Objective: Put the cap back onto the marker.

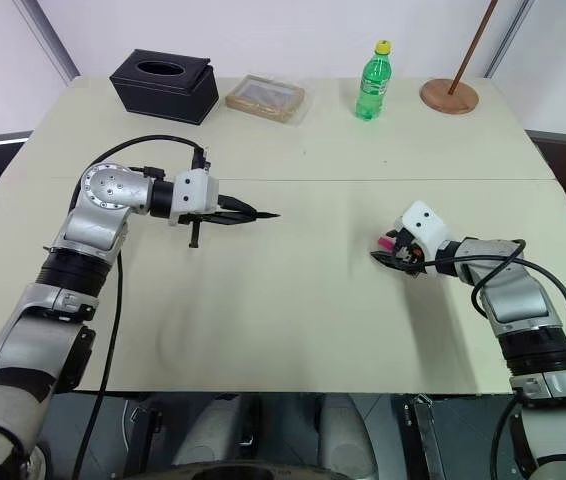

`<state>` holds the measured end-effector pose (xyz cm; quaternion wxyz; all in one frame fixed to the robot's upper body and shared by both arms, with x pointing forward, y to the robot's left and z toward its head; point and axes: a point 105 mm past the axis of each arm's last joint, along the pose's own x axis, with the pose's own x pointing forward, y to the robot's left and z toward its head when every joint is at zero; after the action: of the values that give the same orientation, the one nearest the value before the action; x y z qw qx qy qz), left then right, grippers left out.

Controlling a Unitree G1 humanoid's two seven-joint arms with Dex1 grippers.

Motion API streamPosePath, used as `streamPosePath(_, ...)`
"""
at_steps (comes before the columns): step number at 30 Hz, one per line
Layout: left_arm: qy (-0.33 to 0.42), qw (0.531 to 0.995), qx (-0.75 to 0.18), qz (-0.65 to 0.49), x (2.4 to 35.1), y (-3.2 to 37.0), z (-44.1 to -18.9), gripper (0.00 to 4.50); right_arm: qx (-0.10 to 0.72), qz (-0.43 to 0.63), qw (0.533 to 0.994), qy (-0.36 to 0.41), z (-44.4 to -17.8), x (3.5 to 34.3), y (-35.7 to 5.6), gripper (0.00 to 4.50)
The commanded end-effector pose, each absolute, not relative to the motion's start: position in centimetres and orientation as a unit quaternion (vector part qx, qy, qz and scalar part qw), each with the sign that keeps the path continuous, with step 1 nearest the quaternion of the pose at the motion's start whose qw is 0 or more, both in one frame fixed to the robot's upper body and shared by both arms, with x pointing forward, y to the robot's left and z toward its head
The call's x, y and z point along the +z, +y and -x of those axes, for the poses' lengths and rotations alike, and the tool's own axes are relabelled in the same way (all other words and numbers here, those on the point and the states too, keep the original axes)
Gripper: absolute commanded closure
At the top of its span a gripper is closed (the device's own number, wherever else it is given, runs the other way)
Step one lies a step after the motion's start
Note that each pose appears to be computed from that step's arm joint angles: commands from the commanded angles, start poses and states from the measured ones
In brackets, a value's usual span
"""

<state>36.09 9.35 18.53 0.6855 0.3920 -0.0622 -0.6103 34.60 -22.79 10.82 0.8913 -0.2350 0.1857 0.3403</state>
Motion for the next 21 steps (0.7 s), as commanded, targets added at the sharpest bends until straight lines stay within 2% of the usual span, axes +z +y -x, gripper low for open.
streamPosePath(1, -0.084, 0.682, -0.604, -0.403, 19.9, 9.3, -36.0, 4.41, 0.333, 0.234, 0.895, 0.184, -34.4, 10.9, -23.4, 1.71)
streamPosePath(14, -0.091, 0.677, -0.606, -0.409, 20.1, 8.8, -36.2, 4.41, 0.32, 0.231, 0.896, 0.202, -33.9, 9.8, -24.7, 1.71)
streamPosePath(17, -0.093, 0.676, -0.605, -0.41, 20.1, 8.8, -36.3, 4.5, 0.321, 0.231, 0.896, 0.202, -33.9, 9.7, -24.6, 2.55)
streamPosePath(19, -0.093, 0.676, -0.605, -0.41, 20.1, 8.8, -36.3, 4.5, 0.32, 0.232, 0.896, 0.201, -33.9, 9.7, -24.6, 3.52)
streamPosePath(20, -0.093, 0.676, -0.605, -0.41, 20.1, 8.8, -36.3, 4.5, 0.32, 0.233, 0.896, 0.201, -33.9, 9.7, -24.6, 4.15)
streamPosePath(21, -0.093, 0.676, -0.605, -0.411, 20.1, 8.8, -36.3, 4.5, 0.32, 0.233, 0.896, 0.201, -33.9, 9.7, -24.6, 4.45)
